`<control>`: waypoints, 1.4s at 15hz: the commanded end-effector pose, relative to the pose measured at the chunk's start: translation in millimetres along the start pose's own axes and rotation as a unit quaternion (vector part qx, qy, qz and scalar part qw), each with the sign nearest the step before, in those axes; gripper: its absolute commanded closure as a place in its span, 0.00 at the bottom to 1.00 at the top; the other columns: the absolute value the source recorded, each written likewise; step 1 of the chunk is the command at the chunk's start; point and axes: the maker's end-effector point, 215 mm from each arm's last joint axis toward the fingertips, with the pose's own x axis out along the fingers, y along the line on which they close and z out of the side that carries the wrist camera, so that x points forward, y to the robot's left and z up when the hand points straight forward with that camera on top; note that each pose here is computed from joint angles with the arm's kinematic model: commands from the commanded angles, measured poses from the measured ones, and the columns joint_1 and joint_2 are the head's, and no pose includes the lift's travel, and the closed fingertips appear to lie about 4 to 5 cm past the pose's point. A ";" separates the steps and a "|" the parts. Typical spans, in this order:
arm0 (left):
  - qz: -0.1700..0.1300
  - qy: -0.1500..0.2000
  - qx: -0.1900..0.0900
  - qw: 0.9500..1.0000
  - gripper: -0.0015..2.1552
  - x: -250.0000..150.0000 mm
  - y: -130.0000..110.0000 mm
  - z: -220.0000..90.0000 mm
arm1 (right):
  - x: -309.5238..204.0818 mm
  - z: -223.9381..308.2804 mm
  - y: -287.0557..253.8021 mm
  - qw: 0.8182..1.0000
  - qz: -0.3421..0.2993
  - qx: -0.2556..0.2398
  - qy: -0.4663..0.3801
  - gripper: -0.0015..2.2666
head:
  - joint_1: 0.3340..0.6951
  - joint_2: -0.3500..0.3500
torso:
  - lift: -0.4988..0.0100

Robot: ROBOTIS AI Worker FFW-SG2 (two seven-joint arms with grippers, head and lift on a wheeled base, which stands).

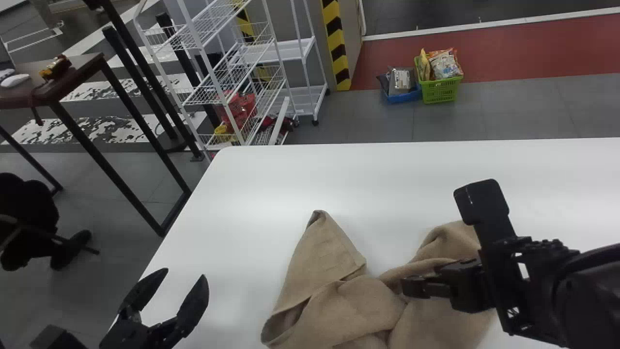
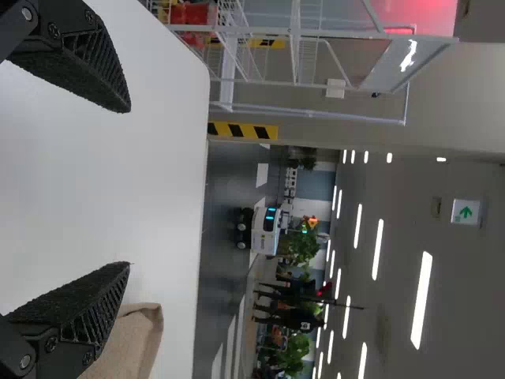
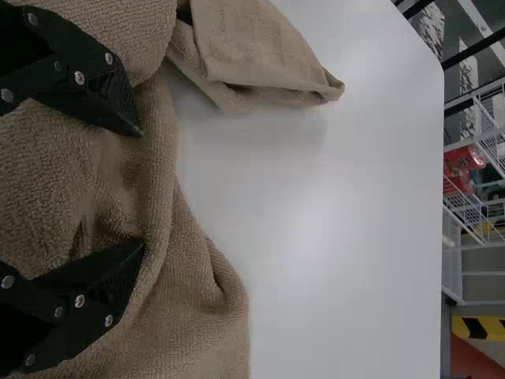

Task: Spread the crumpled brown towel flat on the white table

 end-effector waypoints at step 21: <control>0.011 -0.006 -0.007 1.000 0.06 3.9 9.4 -1.5 | -58.3 62.7 -35.5 0.994 -0.016 -0.003 -0.113 0.12 | 1.00 1.00 | 0.74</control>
